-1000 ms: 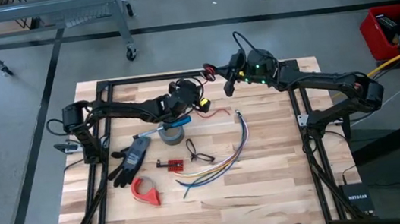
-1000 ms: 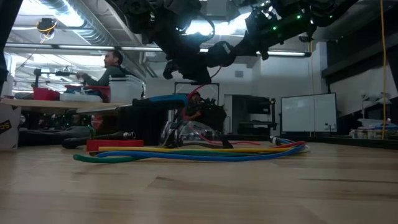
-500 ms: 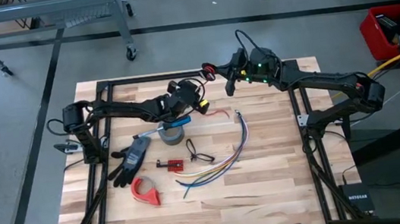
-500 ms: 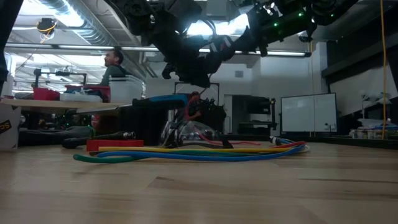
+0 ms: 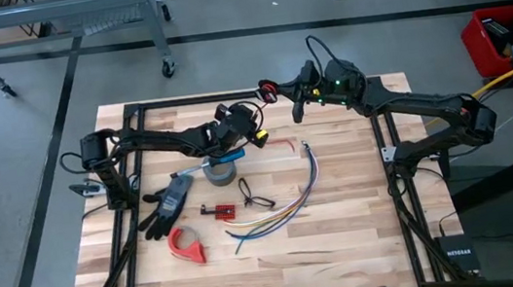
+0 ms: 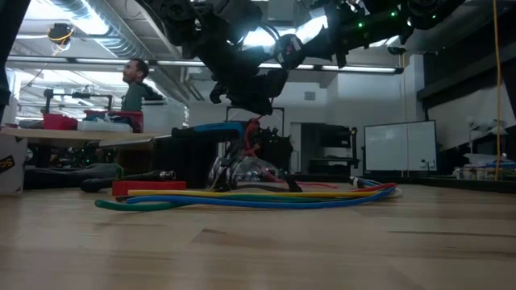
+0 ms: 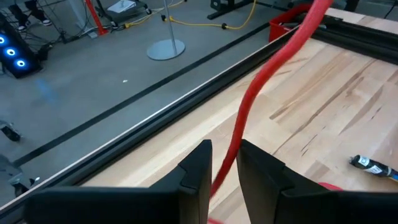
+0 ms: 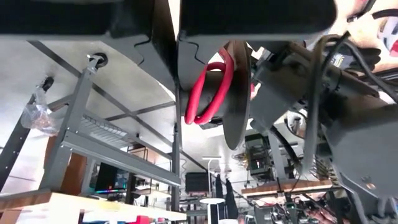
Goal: Coil cords
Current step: Coil the red wire on the spool
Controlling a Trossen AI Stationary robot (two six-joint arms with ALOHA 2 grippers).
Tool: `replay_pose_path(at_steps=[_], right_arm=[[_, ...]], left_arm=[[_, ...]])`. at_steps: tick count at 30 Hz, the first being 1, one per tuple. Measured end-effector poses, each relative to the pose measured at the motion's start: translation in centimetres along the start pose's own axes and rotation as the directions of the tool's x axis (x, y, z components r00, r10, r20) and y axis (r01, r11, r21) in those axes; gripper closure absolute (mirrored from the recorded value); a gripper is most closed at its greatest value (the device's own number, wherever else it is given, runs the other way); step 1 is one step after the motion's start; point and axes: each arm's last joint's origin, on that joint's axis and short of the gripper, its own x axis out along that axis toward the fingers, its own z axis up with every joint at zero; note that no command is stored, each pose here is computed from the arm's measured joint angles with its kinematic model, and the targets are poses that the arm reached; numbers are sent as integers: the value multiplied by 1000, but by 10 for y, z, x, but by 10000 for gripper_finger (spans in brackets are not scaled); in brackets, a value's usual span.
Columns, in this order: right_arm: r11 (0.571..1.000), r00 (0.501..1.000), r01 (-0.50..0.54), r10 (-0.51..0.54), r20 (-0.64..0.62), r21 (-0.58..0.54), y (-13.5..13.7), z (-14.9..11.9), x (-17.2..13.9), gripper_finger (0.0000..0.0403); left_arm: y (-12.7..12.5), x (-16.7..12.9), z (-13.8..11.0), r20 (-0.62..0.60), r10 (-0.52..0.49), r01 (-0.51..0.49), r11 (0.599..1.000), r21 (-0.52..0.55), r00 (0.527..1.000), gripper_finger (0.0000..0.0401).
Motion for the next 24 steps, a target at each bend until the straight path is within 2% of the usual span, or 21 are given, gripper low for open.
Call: replay_pose_path(at_steps=[13,19,24], right_arm=[[1000,998,0,1,58,-11,3,14,-15,402],[1000,998,-2,3,56,-11,3,14,-15,402],[998,997,-57,57,58,-2,4,14,-15,402]], left_arm=[[0,-1,-1,-7,0,0,1000,10,1000,333],[0,-1,-1,-6,0,0,998,57,1000,333],[0,-1,-1,-6,0,0,995,99,1000,333]])
